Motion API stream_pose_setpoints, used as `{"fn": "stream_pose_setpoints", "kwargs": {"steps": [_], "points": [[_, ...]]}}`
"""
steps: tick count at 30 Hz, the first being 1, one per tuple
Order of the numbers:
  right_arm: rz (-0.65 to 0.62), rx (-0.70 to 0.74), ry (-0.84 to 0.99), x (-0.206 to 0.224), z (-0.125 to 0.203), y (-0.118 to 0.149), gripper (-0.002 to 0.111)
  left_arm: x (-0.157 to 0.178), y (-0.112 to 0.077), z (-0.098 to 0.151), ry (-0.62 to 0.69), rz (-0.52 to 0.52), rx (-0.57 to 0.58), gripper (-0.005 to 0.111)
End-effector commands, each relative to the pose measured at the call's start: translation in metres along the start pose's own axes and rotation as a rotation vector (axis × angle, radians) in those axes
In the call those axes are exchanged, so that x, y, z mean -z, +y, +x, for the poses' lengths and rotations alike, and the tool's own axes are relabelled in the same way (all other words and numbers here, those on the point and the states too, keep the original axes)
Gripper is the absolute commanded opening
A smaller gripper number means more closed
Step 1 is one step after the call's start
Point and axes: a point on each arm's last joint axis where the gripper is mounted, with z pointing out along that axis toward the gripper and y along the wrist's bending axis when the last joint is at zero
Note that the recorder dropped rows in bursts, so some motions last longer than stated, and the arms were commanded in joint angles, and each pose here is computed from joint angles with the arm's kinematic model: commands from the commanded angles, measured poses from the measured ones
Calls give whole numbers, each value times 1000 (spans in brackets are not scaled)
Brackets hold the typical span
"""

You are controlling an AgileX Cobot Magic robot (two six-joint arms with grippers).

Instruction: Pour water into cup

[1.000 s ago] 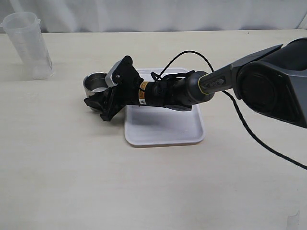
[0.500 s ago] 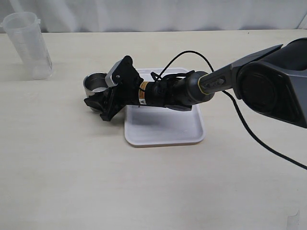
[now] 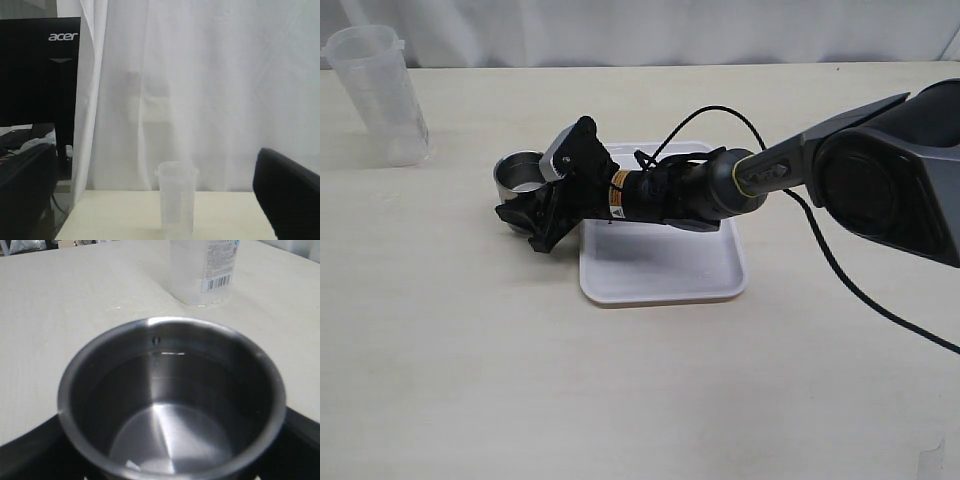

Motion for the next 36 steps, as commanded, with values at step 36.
{"fn": "stream_pose_setpoints", "kwargs": {"steps": [36], "points": [[20, 1, 52, 2, 8, -3, 4, -5, -3, 101, 362, 28, -130, 105]]}}
